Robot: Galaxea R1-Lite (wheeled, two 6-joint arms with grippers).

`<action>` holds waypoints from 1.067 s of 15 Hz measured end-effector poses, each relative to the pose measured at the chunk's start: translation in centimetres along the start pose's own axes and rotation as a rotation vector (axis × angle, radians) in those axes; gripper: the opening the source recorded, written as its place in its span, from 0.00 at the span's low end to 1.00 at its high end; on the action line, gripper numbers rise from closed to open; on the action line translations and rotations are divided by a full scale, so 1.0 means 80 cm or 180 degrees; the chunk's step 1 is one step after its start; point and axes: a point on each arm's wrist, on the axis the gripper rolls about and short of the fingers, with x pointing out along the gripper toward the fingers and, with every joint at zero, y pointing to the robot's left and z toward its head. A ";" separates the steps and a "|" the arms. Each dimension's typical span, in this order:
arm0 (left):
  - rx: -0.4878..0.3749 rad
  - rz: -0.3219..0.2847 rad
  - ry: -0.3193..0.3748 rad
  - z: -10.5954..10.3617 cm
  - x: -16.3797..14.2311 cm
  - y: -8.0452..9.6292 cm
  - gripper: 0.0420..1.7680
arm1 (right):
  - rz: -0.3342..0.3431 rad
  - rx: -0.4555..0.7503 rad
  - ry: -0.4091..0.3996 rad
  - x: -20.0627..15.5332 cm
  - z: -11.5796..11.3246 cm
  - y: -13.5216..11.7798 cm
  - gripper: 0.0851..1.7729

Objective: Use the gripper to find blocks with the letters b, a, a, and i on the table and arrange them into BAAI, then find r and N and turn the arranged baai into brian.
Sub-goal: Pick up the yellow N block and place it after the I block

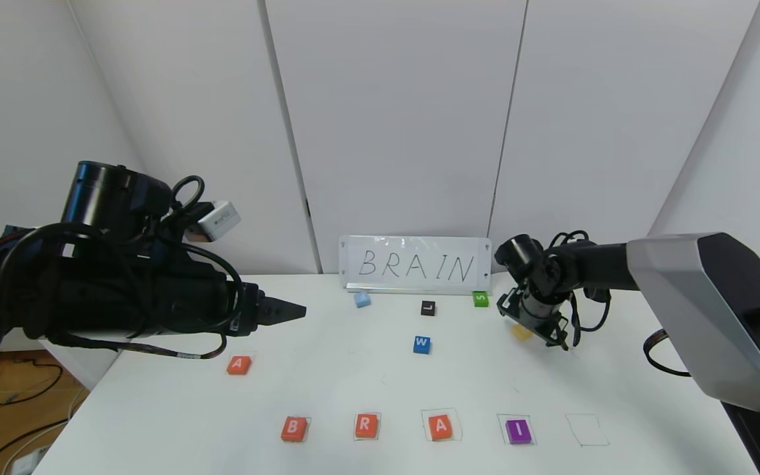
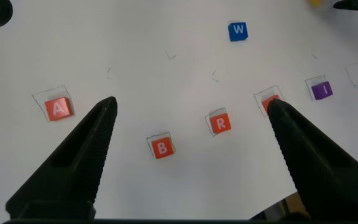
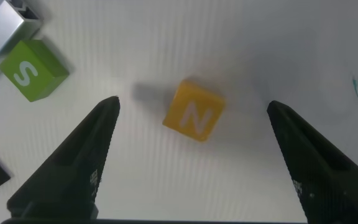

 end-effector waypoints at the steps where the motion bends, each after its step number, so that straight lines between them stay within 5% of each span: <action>1: -0.0001 0.0000 0.0002 0.000 0.000 0.000 0.97 | 0.0009 -0.0014 -0.0003 0.000 -0.001 0.001 0.96; 16: -0.0005 0.0002 0.0027 -0.001 0.004 0.001 0.97 | -0.0164 -0.0046 -0.0088 0.010 -0.005 -0.004 0.96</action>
